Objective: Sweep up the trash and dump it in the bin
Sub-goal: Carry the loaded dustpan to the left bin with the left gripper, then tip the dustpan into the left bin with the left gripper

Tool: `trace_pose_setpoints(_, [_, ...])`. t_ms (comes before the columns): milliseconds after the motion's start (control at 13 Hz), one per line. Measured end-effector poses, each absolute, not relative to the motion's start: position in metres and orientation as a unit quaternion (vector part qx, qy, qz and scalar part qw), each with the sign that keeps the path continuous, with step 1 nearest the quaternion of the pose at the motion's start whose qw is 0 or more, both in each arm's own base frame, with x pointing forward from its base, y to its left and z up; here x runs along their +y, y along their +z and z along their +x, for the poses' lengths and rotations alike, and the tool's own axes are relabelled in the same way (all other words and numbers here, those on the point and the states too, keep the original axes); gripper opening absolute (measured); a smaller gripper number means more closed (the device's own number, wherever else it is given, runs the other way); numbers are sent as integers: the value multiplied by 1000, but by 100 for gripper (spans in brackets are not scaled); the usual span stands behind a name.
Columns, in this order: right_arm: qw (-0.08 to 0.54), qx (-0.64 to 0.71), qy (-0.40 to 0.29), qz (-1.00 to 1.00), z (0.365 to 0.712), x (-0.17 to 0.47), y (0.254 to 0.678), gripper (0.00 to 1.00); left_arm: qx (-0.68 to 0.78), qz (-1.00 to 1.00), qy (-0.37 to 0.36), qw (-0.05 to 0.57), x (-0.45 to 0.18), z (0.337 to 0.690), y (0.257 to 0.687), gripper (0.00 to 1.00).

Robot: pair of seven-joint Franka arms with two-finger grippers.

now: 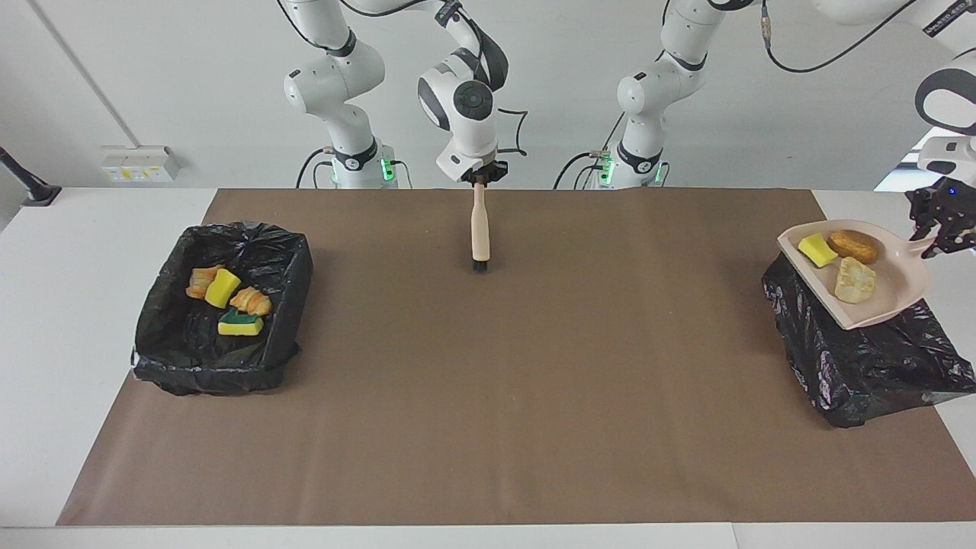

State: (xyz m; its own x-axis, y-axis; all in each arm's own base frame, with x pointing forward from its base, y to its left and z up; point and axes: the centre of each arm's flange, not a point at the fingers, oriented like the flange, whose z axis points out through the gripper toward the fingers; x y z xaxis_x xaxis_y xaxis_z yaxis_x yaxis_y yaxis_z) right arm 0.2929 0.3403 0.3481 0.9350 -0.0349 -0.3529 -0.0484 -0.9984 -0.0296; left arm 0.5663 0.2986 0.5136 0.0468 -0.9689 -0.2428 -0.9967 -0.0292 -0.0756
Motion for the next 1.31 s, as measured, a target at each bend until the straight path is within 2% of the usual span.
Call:
trace_pose_setpoints(154, [24,22,170,-985,294,342,343,26,702,-687,97,161,309,584,509,32])
trace_pose_setpoints(538, [24,18,168,-985,292,348,333,26,677,-650,233,256,311,593,510,32])
trace_pose_setpoints(1000, [41,0,155,-987,309,341,327,26,665,-610,305,304,295,600,520,32])
trace_pose_setpoints(1308, [45,8,153,-987,318,335,326,26,633,-616,334,330,279,593,552,32])
